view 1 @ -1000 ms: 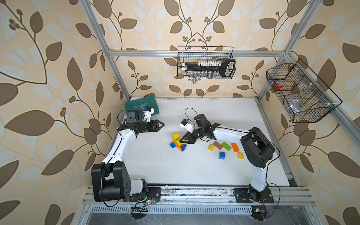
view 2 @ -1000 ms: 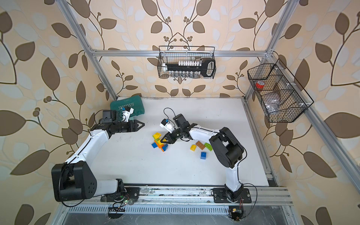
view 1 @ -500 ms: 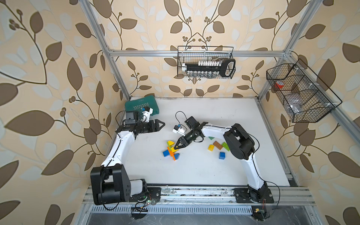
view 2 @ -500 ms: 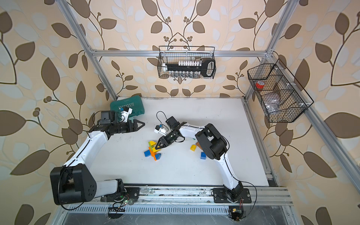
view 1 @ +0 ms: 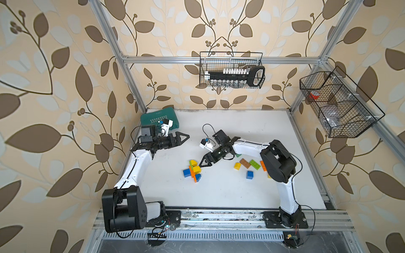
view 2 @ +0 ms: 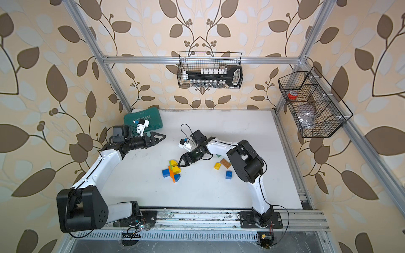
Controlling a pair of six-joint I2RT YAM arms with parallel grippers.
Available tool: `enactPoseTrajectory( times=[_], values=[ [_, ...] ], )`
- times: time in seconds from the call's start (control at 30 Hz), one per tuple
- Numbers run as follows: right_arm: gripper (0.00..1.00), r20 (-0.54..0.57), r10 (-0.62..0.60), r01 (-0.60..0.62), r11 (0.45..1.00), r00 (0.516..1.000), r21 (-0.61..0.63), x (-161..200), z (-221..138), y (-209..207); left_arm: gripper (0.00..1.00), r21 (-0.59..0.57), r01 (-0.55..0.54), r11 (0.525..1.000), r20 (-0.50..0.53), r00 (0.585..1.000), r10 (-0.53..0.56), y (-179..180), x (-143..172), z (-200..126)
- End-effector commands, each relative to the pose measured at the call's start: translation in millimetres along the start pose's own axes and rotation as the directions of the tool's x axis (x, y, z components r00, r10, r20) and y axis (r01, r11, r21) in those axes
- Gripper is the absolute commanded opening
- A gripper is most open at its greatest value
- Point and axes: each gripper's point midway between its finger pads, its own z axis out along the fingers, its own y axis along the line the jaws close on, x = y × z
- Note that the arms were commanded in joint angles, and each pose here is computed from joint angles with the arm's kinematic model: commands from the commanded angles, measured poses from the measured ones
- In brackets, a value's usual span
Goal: Assemble a fork with lego
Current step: Adjust the lego brick at the center of the board.
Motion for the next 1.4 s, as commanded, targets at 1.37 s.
enactPoseTrajectory(
  times=[1.37],
  values=[
    [0.72,0.273,0.381,-0.468,0.68,0.883,0.565,110,-184,-120,0.87,-0.143,-0.197,0.97,-0.356,0.925,0.136,0,52,146]
  ],
)
